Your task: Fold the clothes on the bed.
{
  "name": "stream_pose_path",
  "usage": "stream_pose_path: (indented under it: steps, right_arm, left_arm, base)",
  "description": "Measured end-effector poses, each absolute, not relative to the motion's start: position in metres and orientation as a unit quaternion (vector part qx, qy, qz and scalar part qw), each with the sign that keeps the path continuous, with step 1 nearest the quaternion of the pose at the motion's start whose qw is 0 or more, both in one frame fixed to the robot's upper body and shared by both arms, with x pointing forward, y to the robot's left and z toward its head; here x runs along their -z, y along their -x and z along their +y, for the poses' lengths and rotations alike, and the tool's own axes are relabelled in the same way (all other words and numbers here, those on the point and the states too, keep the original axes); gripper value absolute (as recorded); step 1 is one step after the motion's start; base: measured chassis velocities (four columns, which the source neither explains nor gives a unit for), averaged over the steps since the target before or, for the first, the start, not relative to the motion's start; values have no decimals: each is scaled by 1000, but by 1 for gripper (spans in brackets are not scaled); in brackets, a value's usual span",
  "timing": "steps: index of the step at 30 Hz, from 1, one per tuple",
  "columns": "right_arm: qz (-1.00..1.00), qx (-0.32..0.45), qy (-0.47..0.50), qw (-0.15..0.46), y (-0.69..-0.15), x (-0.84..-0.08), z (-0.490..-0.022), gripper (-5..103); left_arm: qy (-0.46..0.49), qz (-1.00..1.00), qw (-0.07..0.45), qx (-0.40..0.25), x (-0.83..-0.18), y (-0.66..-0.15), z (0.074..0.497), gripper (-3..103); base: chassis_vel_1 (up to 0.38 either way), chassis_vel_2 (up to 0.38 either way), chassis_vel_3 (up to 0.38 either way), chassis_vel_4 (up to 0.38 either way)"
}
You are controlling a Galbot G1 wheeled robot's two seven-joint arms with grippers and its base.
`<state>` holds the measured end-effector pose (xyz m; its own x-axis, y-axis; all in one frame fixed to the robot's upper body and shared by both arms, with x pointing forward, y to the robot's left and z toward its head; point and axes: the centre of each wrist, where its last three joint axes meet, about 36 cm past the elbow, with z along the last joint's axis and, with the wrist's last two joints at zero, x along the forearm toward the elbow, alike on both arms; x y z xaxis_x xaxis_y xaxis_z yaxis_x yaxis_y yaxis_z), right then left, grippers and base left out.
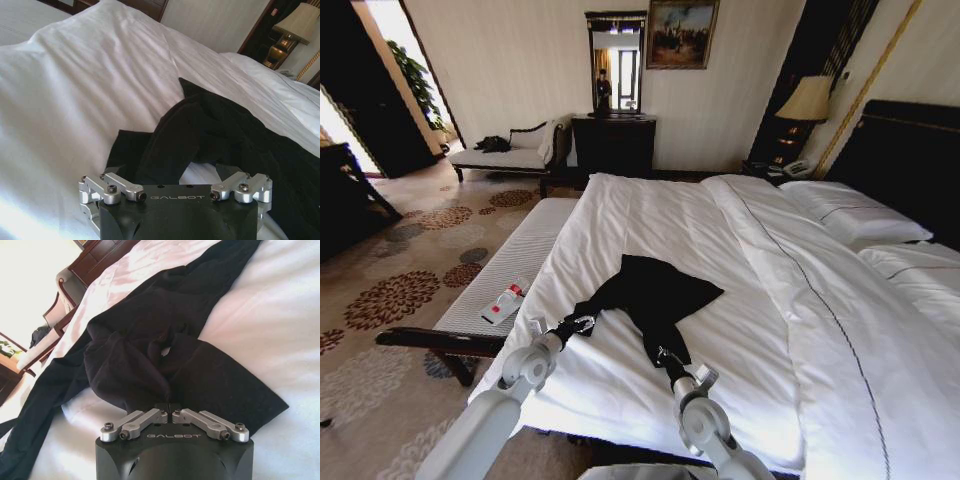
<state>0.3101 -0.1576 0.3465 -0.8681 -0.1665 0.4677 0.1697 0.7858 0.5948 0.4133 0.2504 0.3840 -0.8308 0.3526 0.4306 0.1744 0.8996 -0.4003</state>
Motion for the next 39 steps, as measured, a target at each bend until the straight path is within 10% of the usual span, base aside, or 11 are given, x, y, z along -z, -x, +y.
stream_pose_path:
  steps: [29,39]
  right_arm:
    - [-910,324,10,258,-309,-347,-159,0]
    - [-911,321,10,260,-307,-345,-156,0]
  left_arm:
    - [145,-939,256,-176,-384,-405,250,7]
    - [142,-939,254,-184,-388,-407,255,30]
  base:
    - [0,0,0,0]
    - [0,0,0,0]
